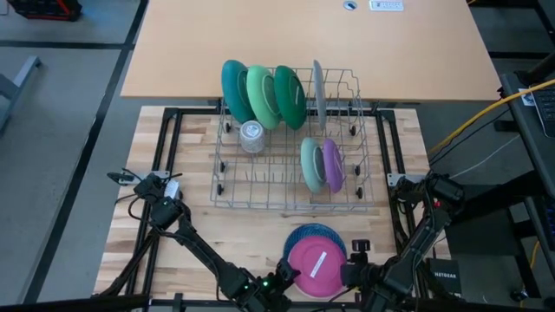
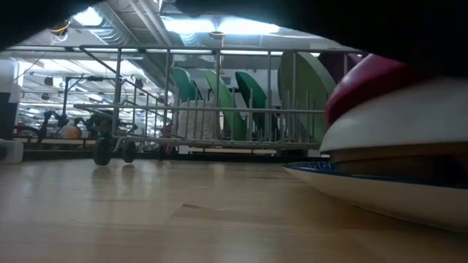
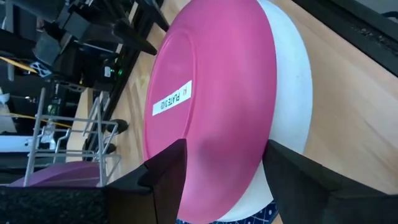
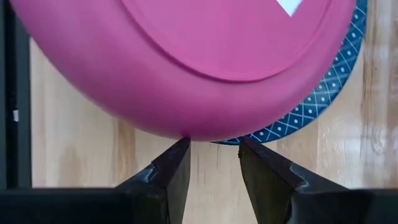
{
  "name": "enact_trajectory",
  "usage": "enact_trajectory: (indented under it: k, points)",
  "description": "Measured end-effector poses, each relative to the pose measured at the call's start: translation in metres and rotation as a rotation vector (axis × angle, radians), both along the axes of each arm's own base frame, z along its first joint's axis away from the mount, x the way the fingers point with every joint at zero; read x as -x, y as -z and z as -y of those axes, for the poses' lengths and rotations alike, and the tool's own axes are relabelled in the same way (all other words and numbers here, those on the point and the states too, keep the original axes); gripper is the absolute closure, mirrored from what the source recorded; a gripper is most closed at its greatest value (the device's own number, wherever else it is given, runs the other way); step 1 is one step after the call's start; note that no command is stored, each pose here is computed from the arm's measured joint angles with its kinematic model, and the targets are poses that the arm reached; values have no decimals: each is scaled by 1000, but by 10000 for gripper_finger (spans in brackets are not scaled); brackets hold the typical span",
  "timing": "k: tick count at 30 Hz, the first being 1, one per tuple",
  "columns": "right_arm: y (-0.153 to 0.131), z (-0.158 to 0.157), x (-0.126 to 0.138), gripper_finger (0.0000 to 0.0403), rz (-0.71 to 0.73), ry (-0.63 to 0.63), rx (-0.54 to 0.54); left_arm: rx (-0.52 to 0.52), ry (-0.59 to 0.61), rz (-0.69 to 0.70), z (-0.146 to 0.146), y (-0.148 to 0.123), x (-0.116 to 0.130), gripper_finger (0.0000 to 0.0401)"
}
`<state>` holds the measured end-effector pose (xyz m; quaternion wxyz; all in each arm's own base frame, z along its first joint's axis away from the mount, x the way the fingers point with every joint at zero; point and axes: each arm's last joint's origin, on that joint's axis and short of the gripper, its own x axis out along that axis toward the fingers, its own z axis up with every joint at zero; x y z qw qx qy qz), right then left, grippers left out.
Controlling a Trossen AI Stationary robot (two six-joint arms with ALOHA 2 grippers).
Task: Sort dishes
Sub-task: Put the pink plate in the dish rack
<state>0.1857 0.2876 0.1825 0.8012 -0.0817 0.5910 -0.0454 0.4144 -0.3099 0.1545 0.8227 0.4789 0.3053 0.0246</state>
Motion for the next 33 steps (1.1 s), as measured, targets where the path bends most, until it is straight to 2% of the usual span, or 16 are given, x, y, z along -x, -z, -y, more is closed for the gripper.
enact_trajectory:
  k: [5, 10, 13, 18, 21, 28, 33]
  points:
    - [0, -3, -1, 259, 8, -44, -12, -2, -31, 46, 0, -2, -2, 203]
    - [0, -4, -2, 259, 13, -82, -16, -79, -109, 116, -4, -3, -6, 203]
    - [0, -4, -2, 259, 13, -83, -11, -110, -109, 128, -3, -5, -6, 203]
    - [0, -4, -2, 259, 12, -83, -10, -104, -108, 138, -3, -6, -8, 209]
    - [0, -4, -2, 259, 12, -83, -9, -120, -130, 152, -4, -7, -8, 235]
    - [-2, -4, -2, 259, 14, -80, -3, -150, -159, 170, -4, -10, -6, 332]
    - [-13, -7, -4, 259, 25, -78, -11, -195, -241, 232, -4, -15, -4, 379]
